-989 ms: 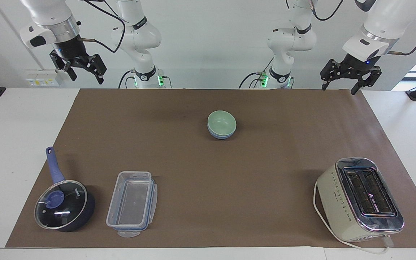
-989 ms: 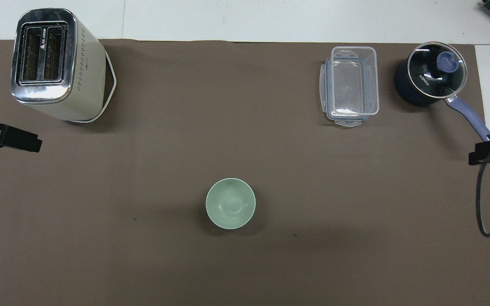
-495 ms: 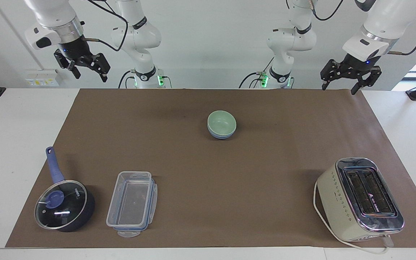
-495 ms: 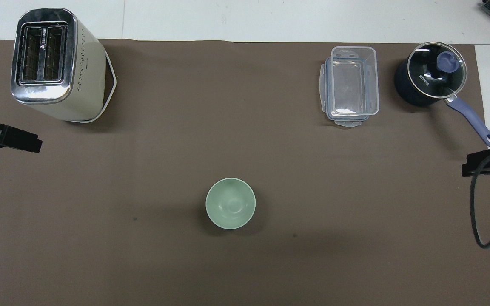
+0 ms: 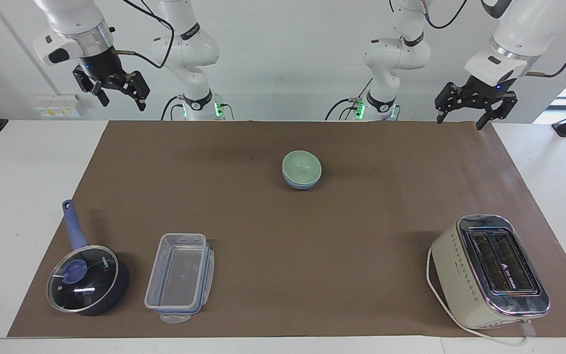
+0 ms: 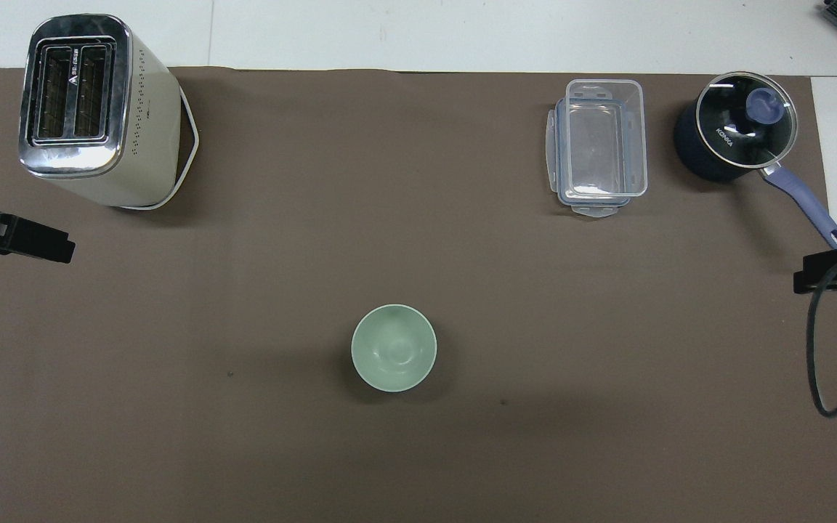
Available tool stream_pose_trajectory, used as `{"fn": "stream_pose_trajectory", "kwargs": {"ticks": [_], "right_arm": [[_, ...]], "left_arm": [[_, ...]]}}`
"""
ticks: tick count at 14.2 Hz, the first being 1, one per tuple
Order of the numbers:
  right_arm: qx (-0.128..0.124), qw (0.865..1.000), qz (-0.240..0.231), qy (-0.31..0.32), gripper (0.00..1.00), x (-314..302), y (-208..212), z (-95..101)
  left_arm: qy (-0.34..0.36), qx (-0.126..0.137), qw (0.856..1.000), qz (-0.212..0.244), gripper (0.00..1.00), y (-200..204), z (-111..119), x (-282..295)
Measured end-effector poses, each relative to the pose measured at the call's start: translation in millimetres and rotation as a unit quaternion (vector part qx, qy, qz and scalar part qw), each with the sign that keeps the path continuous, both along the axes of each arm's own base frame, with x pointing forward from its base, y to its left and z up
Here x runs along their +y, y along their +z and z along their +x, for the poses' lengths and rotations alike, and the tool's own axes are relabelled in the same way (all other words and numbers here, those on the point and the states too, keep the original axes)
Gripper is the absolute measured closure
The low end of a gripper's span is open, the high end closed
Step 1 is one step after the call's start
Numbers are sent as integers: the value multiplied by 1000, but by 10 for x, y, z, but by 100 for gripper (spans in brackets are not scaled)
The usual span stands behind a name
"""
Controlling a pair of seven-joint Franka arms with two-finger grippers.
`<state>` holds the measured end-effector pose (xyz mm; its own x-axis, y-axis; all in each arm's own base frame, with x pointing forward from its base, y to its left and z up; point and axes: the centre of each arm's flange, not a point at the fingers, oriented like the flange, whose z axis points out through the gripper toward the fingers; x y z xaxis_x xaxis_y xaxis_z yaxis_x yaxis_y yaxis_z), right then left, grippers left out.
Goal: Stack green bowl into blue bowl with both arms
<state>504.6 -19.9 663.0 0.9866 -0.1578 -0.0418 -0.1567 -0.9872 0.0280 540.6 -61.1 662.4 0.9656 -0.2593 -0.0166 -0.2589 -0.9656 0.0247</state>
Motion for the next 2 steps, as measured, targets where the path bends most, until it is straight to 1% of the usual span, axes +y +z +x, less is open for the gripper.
{"fn": "stream_pose_trajectory", "kwargs": {"ticks": [2], "right_arm": [[0,1000,0,0,0,-4,1,0]], "left_arm": [[0,0,1000,0,0,0,-1,1]]}}
